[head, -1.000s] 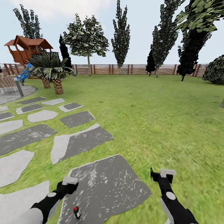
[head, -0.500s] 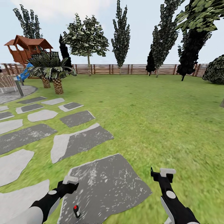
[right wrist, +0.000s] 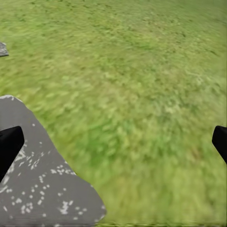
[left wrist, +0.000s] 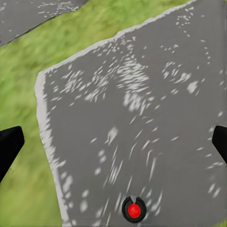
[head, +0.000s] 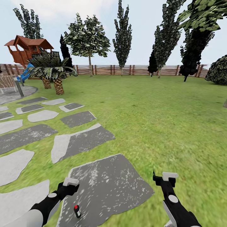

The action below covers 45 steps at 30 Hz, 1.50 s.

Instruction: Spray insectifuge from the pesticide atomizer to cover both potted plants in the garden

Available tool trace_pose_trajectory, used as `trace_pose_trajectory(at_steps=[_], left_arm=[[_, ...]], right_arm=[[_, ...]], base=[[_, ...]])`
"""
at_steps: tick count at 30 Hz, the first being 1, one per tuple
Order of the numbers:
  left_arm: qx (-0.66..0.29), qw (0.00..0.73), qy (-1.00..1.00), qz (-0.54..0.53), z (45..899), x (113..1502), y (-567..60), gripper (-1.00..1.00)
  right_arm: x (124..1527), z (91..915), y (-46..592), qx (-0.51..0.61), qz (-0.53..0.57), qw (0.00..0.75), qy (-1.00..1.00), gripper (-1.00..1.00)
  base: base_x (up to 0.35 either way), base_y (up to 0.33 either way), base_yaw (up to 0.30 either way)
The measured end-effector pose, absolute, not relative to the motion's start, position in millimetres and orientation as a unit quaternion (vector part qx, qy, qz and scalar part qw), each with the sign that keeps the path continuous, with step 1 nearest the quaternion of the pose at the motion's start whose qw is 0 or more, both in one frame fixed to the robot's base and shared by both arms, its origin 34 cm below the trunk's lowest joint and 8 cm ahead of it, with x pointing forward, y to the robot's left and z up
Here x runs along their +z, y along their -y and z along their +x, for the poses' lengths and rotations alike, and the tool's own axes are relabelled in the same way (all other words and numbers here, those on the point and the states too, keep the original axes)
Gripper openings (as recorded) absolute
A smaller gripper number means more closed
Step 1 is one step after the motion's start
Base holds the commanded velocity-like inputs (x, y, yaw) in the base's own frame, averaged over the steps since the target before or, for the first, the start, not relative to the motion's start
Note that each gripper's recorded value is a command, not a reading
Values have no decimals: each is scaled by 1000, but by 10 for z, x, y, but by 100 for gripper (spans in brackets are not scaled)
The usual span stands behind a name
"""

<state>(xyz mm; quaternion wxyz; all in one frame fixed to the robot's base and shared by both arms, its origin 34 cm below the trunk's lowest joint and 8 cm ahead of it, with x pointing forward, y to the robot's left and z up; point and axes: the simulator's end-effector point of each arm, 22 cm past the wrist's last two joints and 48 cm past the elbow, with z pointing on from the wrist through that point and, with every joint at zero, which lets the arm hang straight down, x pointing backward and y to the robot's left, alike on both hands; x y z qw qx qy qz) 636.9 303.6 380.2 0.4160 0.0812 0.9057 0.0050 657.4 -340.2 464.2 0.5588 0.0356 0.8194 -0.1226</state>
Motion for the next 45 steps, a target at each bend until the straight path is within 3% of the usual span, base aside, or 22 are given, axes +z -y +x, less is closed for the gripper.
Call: trace_pose_trajectory(at_steps=[19,45], left_arm=[[6,476,-875,88,6257,3497,-3047,100],[2,432,-898,86,5967,2725,-3045,100]], right_arm=[[4179,6446,3394,-123,33,555,-822,100],[3324,6183,3422,-127,33,505,-853,100]], base=[[0,0,0],[0,0,95]])
